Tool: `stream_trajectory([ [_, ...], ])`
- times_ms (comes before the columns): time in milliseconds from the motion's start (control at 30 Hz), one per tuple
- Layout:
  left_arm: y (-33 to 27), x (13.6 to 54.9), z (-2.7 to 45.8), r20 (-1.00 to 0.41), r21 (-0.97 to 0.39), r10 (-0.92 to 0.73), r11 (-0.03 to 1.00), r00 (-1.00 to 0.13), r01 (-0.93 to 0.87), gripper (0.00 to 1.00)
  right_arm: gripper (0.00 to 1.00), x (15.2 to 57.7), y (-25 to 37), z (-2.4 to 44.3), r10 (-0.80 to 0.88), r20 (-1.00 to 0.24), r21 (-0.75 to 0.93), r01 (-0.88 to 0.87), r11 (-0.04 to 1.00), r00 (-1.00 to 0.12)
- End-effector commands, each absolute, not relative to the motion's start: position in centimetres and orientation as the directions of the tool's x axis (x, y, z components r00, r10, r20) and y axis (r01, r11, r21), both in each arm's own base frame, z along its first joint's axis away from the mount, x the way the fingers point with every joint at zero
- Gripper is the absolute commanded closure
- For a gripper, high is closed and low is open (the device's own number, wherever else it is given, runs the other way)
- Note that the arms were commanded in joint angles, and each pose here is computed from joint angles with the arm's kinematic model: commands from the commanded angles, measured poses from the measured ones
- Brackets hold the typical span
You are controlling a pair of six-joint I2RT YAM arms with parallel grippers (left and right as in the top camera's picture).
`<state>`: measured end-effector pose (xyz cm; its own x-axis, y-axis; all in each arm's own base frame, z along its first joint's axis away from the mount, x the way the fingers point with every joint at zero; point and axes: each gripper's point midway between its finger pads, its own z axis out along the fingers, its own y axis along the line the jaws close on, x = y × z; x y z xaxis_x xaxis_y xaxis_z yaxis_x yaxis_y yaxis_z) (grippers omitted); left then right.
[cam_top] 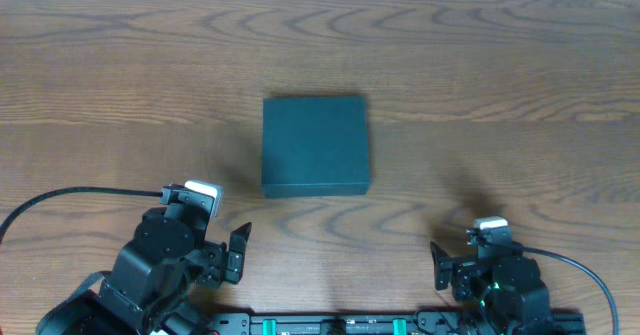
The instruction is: Pack container
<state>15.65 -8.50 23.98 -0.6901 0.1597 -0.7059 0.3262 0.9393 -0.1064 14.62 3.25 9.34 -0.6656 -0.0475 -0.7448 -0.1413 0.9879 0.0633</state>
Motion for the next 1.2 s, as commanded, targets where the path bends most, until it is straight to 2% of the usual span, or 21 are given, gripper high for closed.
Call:
stream_trajectory([
  [0,-8.6,15.5,24.1,-0.705,-0.114,0.159,0.936,-0.691,0.332,0.05,0.01,14.6,3.1,9.3,-0.035,-0.749,0.068,-0.13,0.989,-0.662],
  [333,-7.9,15.1,23.6,-0.71,-0.105,0.159,0.939,-0.686,0.327,0.05,0.01,14.6,3.1,9.3,-0.035,-0.749,0.068,-0.13,0.989,-0.662],
  [467,-6.4,14.9,21.9,-0.732,-0.121,0.093,0.957,-0.675,0.263,0.05,0.01,14.6,3.1,9.3,-0.035,-0.749,0.068,-0.13,0.989,-0.662],
  [600,-5.8,14.1,19.6,-0.768,-0.115,0.102,0.949,-0.633,0.293,0.05,0.01,14.6,3.1,9.3,-0.035,-0.749,0.068,-0.13,0.989,-0.662],
  [733,-4.7,14.2,16.9,-0.799,-0.135,0.025,0.966,-0.601,0.22,0.05,0.01,14.6,3.1,9.3,-0.035,-0.749,0.068,-0.13,0.989,-0.662],
  [1167,-4.2,13.9,10.5,-0.751,-0.114,0.045,0.974,-0.659,0.197,0.05,0.01,14.6,3.1,9.3,-0.035,-0.749,0.068,-0.13,0.989,-0.662],
])
